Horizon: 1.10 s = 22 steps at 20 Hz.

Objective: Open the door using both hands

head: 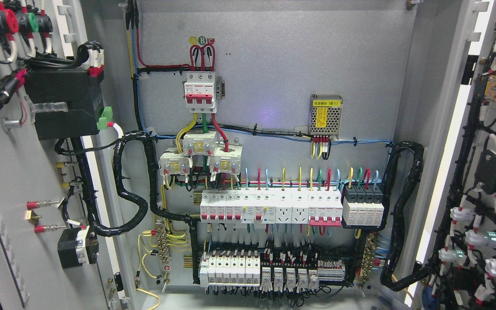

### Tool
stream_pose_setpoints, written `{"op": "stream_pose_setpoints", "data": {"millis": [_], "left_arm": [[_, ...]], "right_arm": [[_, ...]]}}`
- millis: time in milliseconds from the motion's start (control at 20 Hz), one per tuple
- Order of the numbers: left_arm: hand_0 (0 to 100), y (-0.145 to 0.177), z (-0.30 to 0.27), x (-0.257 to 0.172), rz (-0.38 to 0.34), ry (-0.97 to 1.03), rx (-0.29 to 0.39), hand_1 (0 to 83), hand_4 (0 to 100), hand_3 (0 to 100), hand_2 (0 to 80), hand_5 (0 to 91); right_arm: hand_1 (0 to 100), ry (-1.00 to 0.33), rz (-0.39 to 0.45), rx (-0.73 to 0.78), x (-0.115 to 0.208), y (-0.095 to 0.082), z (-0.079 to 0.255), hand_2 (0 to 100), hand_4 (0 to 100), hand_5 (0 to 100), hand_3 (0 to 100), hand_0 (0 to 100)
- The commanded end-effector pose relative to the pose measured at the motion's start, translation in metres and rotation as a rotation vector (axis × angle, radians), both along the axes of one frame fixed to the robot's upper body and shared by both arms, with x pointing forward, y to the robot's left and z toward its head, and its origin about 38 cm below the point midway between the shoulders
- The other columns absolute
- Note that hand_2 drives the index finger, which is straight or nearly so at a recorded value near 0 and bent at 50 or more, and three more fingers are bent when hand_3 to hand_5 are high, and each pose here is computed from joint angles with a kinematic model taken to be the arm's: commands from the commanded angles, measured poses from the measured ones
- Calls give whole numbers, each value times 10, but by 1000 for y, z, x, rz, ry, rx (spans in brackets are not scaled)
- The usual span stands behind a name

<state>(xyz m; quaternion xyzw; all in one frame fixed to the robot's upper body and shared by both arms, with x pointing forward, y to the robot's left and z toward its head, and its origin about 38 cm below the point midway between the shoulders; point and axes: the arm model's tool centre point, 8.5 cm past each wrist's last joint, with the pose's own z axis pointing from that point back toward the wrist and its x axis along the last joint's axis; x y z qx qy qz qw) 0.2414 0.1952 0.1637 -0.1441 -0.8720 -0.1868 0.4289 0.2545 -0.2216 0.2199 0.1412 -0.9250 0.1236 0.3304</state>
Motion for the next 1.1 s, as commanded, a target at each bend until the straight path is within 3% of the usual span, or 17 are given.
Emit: {"op": "stream_pose_setpoints", "data": {"millis": [0,1052], "left_arm": [[120,15,7,5,72,-33,-16,389,0,0,0,0],[120,29,12,4,138,-84,-43,389,0,0,0,0]], "right_arm": [[0,-21,-35,9,1,-14,5,0,0,0,0,48],[0,14,-30,7,-4,-19,-2,0,0,0,0,49]]}}
